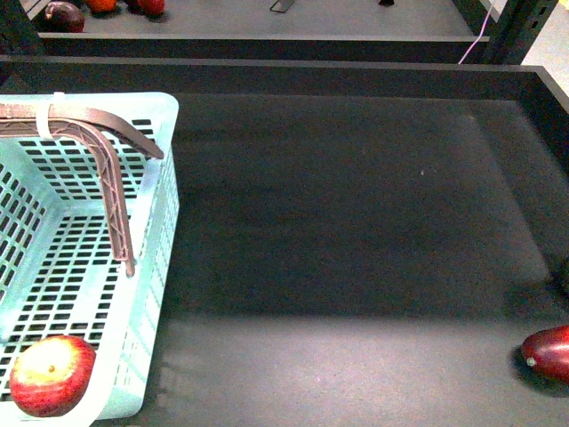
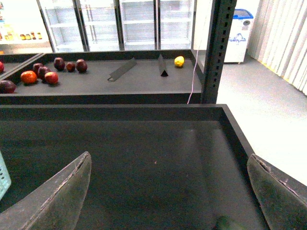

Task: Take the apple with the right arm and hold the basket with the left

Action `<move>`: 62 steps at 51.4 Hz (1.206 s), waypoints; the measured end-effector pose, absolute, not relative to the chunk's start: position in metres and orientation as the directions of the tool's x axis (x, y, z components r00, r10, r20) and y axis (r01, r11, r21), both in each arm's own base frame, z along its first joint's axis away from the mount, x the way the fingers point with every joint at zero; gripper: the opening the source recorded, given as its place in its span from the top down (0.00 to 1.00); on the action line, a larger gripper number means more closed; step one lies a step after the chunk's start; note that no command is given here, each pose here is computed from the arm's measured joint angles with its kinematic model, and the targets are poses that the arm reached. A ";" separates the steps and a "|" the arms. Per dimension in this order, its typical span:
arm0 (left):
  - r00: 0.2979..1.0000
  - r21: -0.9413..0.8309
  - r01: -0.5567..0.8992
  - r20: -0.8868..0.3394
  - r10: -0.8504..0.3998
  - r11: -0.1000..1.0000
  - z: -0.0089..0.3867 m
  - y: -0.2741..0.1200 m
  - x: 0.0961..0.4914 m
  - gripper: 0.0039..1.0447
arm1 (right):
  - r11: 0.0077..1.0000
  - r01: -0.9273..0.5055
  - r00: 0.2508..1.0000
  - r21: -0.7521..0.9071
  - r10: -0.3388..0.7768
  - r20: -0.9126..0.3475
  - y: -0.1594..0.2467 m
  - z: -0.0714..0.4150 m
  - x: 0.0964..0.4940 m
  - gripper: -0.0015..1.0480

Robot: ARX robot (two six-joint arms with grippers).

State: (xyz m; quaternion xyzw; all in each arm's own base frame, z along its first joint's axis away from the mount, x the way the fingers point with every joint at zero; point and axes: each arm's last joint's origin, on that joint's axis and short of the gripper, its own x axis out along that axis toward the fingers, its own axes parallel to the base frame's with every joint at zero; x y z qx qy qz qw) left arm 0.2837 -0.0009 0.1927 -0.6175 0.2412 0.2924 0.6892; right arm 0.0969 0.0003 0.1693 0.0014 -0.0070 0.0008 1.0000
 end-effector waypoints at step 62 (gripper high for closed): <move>1.000 -0.014 0.002 0.000 -0.002 1.000 0.171 0.000 0.155 0.97 | 1.000 -0.001 1.000 0.003 0.001 0.014 0.000 0.169 0.097 0.08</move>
